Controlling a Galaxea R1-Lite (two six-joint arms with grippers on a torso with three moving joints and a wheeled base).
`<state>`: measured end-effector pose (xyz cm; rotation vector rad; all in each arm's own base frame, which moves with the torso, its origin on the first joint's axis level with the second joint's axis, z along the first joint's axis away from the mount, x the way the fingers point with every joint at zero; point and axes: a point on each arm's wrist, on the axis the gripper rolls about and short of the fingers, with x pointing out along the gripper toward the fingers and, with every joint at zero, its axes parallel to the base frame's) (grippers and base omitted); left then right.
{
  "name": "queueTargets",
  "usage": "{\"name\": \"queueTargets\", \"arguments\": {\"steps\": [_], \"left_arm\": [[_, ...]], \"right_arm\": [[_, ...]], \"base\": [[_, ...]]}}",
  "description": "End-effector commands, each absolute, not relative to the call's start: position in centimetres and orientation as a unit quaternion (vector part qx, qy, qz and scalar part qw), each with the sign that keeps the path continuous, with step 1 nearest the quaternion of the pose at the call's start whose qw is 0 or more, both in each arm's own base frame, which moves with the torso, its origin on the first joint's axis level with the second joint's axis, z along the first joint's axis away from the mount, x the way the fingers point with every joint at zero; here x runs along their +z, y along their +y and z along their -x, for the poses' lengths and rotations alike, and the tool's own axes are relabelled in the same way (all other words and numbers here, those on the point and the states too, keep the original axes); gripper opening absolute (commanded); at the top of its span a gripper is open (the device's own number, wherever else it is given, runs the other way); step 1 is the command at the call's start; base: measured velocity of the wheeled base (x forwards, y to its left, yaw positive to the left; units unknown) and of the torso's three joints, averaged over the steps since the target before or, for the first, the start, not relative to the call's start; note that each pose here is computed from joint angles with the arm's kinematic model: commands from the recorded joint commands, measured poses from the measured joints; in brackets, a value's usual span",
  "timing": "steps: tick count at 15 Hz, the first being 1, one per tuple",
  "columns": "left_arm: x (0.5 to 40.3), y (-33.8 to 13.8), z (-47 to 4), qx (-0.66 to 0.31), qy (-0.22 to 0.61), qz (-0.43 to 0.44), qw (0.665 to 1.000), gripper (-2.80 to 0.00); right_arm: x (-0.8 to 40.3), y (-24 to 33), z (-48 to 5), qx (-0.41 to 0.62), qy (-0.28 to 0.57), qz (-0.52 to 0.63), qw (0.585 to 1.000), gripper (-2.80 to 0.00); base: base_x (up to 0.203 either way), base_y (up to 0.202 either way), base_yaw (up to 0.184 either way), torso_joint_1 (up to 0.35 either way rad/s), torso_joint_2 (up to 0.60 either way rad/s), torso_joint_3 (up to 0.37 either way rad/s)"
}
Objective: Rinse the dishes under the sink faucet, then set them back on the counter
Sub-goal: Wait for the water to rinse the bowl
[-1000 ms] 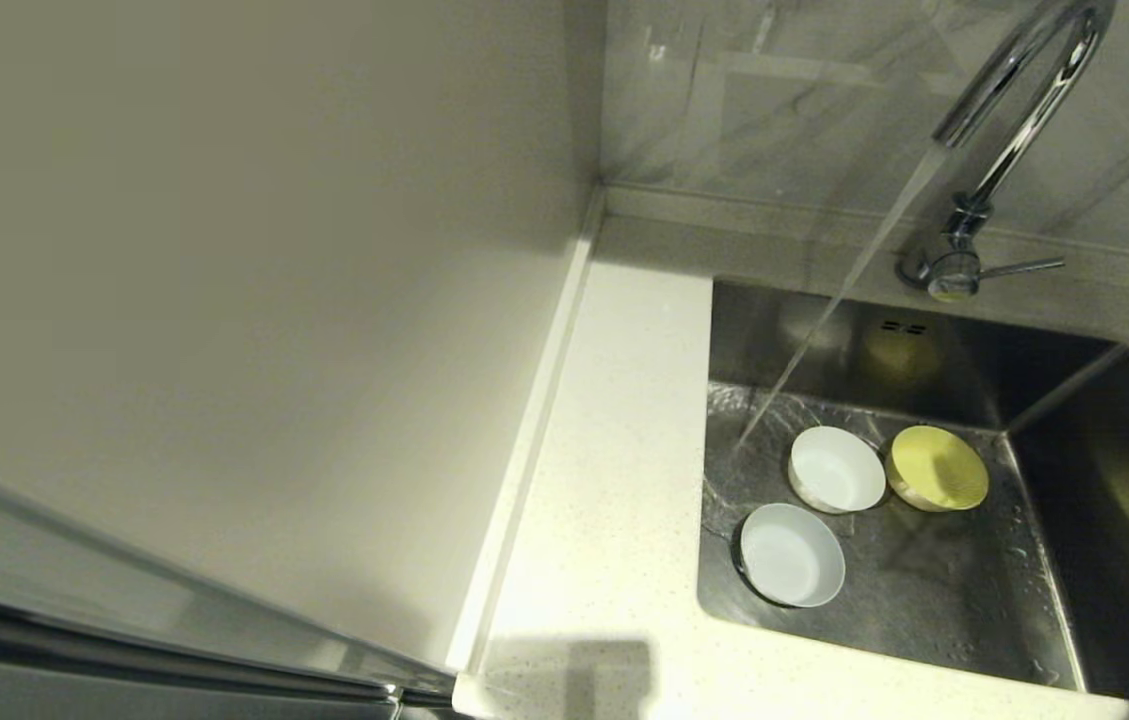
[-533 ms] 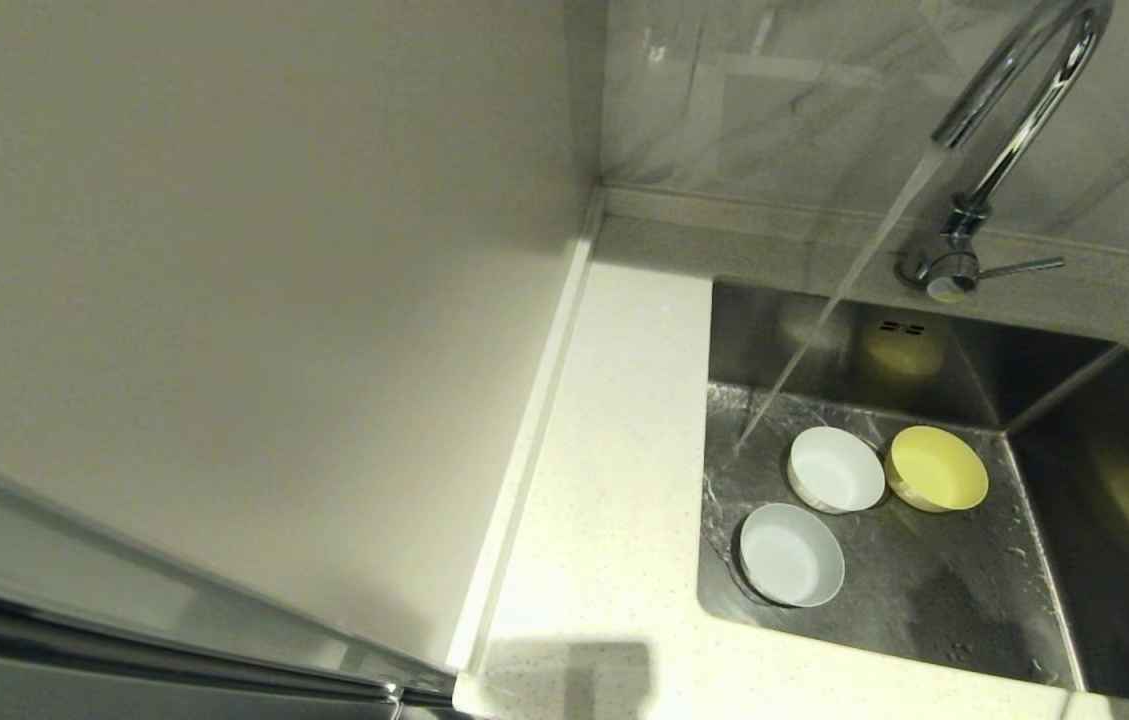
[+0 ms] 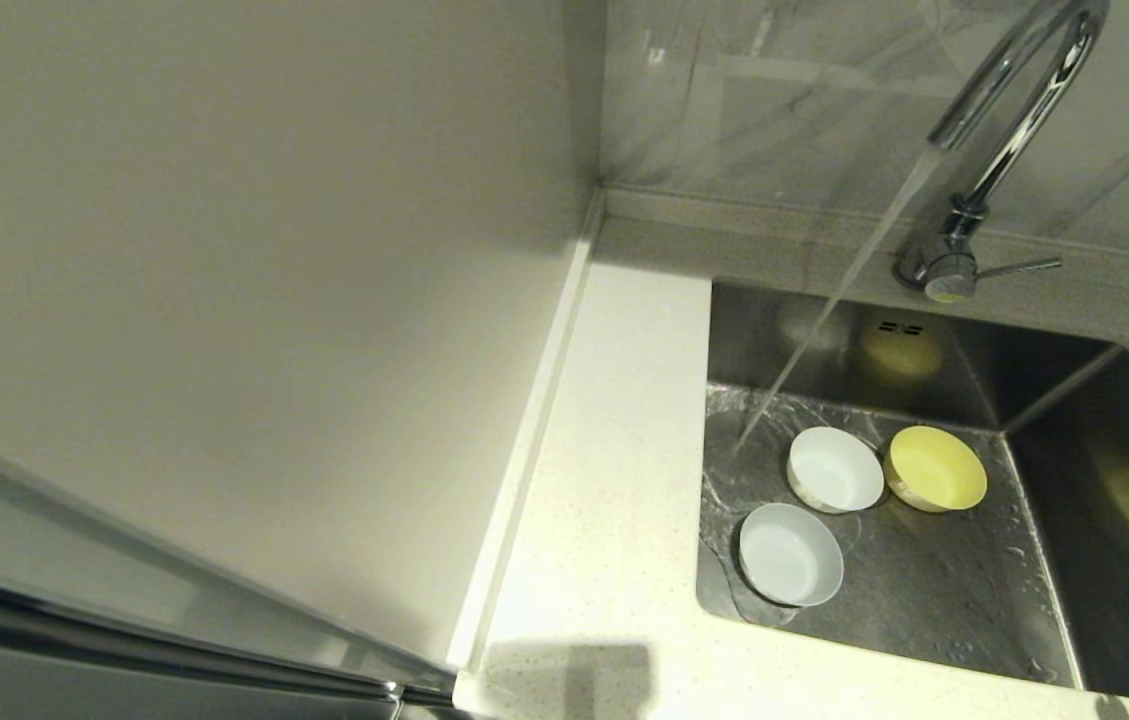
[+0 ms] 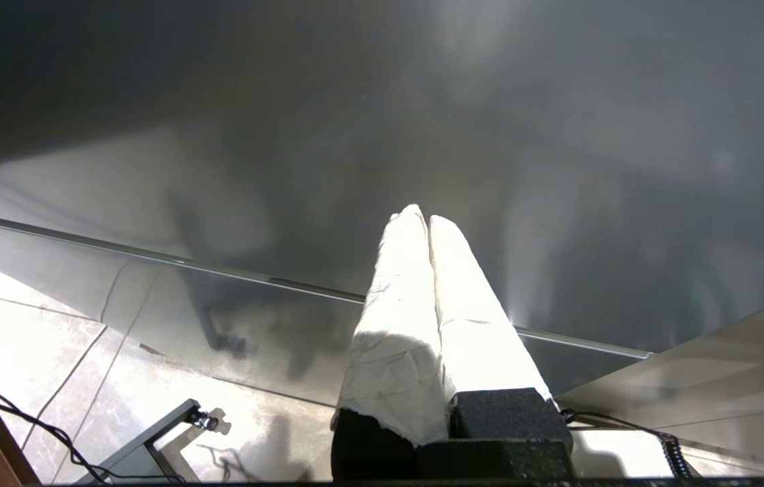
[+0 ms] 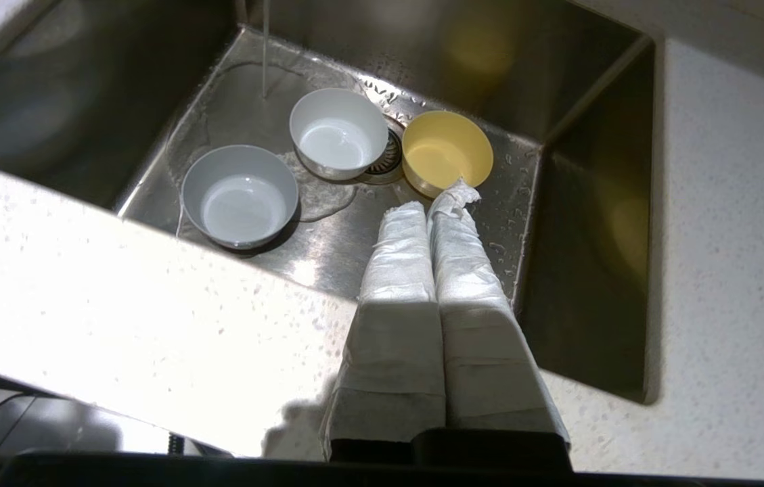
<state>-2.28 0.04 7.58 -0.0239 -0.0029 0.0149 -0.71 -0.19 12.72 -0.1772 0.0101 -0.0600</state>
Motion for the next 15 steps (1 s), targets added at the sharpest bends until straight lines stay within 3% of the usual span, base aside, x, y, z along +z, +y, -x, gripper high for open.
{"name": "queueTargets", "arguments": {"steps": [1,4,15], "left_arm": [[7.6,0.0,2.3,0.008,-0.003,0.012,1.0,-2.8],[7.6,0.0,2.3,0.007,-0.003,0.012,1.0,-2.8],[7.6,0.0,2.3,0.008,-0.003,0.012,1.0,-2.8]], "right_arm": [[10.2,-0.2,2.0,-0.035,-0.037,0.088,0.995,-2.8],[8.3,-0.1,2.3,-0.019,-0.03,0.096,0.995,-2.8],[8.1,0.0,2.3,0.017,-0.026,0.068,0.997,-2.8]], "base": [[0.0,0.0,0.0,0.0,0.0,0.0],[0.0,0.0,0.0,0.0,0.0,0.0],[0.0,0.0,0.0,0.0,0.0,0.0]]}}
